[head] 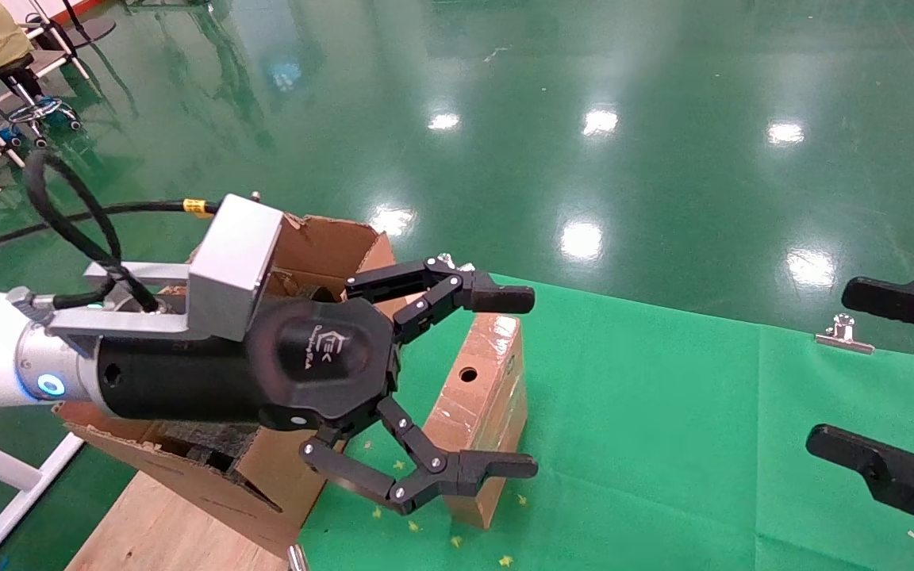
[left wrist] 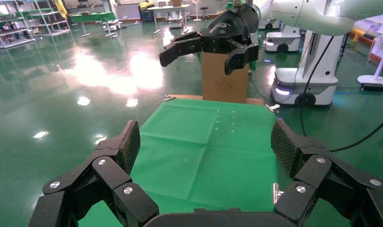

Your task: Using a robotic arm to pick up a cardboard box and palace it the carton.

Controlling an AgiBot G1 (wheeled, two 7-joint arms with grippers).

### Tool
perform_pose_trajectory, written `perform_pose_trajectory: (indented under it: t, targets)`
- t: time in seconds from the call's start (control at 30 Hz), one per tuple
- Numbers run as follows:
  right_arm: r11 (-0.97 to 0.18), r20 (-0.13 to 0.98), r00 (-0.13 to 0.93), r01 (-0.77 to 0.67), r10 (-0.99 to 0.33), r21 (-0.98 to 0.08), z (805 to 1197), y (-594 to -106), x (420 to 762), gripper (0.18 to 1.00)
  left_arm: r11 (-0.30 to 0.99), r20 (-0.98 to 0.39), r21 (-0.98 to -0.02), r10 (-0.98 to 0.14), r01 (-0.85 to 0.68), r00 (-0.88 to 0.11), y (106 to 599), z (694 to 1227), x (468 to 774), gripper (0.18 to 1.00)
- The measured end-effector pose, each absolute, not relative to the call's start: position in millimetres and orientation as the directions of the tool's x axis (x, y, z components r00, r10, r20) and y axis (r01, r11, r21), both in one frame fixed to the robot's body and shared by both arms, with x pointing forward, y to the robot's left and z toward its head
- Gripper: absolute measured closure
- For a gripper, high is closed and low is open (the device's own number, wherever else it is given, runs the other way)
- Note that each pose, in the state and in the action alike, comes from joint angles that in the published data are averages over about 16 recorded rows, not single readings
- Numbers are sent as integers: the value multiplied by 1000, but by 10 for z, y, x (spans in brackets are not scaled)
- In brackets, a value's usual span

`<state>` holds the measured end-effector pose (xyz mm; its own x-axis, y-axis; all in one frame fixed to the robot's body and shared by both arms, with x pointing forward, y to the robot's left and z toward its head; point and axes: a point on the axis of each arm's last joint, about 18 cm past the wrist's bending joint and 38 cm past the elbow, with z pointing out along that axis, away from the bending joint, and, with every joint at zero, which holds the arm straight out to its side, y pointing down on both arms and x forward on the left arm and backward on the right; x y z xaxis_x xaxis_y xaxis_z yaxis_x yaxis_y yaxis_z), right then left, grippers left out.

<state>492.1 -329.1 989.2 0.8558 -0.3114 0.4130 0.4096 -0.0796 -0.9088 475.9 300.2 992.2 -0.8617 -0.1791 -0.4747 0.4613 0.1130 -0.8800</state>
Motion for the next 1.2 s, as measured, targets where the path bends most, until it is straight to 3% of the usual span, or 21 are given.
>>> perform_pose_trajectory:
  t: [0.37, 0.67, 0.87, 1.2]
  targets:
    - [-80, 413, 856, 410, -311, -909, 9892, -3291, 4921, 199, 137, -433, -900, -190, 413, -881, 3019, 9917, 4794, 183]
    - [-80, 413, 856, 410, -311, -909, 9892, -3291, 4921, 271, 263, -319, -931, -256, 252, -912, 3034, 9944, 4969, 183]
    - [-80, 413, 856, 410, -311, -909, 9892, -3291, 4921, 368, 345, -220, -934, -359, 90, -907, 3039, 9988, 5155, 183]
    - [-80, 413, 856, 409, -312, -909, 9892, -3292, 4921, 610, 376, -114, -922, -493, -94, -862, 3041, 10028, 5363, 183]
